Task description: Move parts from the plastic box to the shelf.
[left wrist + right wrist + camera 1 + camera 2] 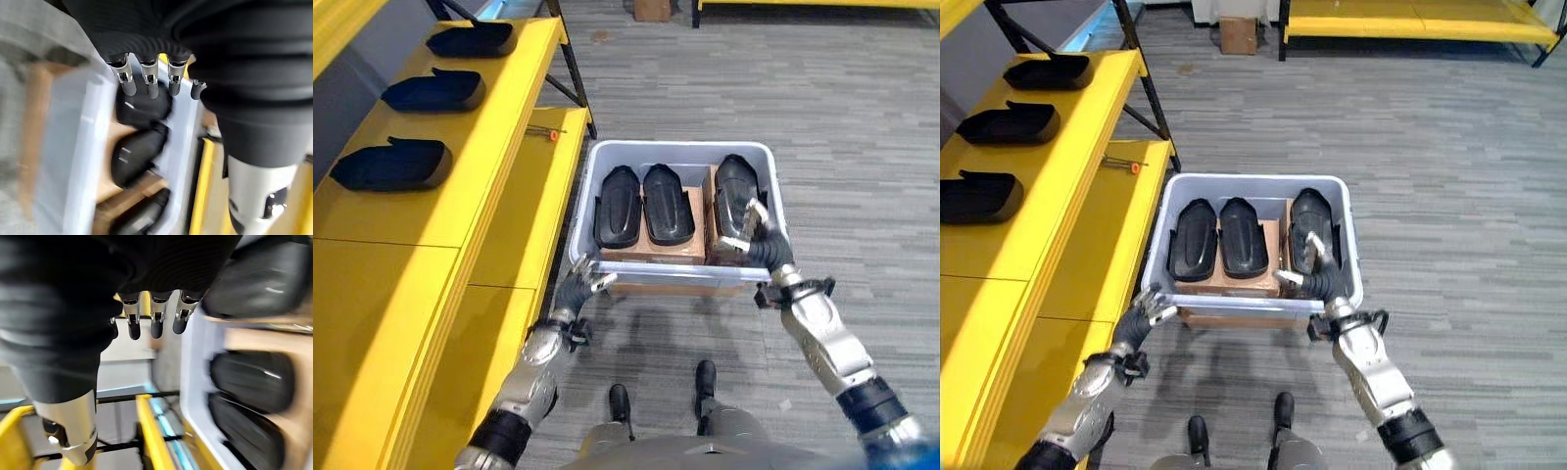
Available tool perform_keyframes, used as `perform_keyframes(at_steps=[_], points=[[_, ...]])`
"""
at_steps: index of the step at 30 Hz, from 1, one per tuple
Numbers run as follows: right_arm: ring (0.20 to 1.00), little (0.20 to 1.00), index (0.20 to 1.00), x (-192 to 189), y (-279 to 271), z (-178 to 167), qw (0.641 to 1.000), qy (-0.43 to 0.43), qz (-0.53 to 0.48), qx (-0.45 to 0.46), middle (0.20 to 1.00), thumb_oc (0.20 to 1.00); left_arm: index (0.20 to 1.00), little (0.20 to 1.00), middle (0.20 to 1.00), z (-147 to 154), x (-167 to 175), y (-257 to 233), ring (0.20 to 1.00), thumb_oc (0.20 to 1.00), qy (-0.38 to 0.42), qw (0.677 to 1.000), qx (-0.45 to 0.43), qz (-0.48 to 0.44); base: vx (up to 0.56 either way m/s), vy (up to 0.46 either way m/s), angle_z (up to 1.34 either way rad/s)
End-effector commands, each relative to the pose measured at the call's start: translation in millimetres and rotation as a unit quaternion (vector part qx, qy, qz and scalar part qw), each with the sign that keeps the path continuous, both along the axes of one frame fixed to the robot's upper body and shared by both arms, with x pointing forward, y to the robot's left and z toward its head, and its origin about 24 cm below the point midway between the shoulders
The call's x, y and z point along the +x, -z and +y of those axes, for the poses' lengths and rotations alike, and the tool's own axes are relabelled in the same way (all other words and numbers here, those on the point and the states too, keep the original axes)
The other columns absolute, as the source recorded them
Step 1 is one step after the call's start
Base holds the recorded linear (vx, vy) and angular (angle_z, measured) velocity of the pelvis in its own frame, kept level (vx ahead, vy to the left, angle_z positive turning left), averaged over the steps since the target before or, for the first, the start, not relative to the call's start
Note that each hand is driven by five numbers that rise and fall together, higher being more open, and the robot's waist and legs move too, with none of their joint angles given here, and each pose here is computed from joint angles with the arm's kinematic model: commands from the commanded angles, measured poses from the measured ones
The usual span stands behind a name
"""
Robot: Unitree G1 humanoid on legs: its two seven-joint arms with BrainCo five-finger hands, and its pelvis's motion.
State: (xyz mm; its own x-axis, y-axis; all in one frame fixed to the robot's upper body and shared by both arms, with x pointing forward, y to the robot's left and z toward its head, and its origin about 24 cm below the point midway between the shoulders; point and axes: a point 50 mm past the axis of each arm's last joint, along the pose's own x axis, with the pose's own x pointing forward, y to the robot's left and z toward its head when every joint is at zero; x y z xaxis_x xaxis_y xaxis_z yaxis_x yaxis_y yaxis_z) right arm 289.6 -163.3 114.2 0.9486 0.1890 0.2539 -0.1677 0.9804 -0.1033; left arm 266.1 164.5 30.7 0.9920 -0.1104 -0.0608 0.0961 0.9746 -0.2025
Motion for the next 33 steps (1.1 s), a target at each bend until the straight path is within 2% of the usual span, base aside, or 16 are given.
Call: perform_keyframes(at_steps=[1,7,15,16,24,33], points=[[1.0,1.0,1.0,-1,-37,1,0.994,0.02,-0.106,0.002,1.0,1.0,1.0,1.0,1.0,-6,10,-31,1.0,1.0,-0.01,0.996,-0.032,-0.082,-0.06,0.003,-0.13],[1.0,1.0,1.0,16,-74,7,0.984,0.047,-0.173,-0.001,1.0,1.0,1.0,1.0,1.0,-19,24,-64,1.0,1.0,-0.003,0.988,-0.051,-0.144,-0.05,-0.013,-0.2],[1.0,1.0,1.0,44,-81,0,0.98,0.106,-0.165,-0.041,1.0,1.0,1.0,1.0,1.0,-29,27,-90,1.0,1.0,0.017,0.978,-0.065,-0.196,-0.02,-0.033,-0.1],[1.0,1.0,1.0,56,-89,-5,0.977,0.125,-0.162,-0.051,1.0,1.0,1.0,1.0,1.0,-31,26,-93,1.0,1.0,0.027,0.977,-0.065,-0.201,-0.01,-0.05,0.01],[1.0,1.0,1.0,81,-122,-16,0.968,0.16,-0.172,-0.087,1.0,1.0,1.0,1.0,1.0,-36,26,-94,1.0,1.0,0.041,0.976,-0.066,-0.201,0.0,-0.015,0.0],[1.0,1.0,1.0,95,-143,-6,0.963,0.157,-0.177,-0.13,1.0,1.0,1.0,1.0,1.0,-42,25,-93,1.0,1.0,0.057,0.977,-0.068,-0.196,0.0,-0.004,0.02]])
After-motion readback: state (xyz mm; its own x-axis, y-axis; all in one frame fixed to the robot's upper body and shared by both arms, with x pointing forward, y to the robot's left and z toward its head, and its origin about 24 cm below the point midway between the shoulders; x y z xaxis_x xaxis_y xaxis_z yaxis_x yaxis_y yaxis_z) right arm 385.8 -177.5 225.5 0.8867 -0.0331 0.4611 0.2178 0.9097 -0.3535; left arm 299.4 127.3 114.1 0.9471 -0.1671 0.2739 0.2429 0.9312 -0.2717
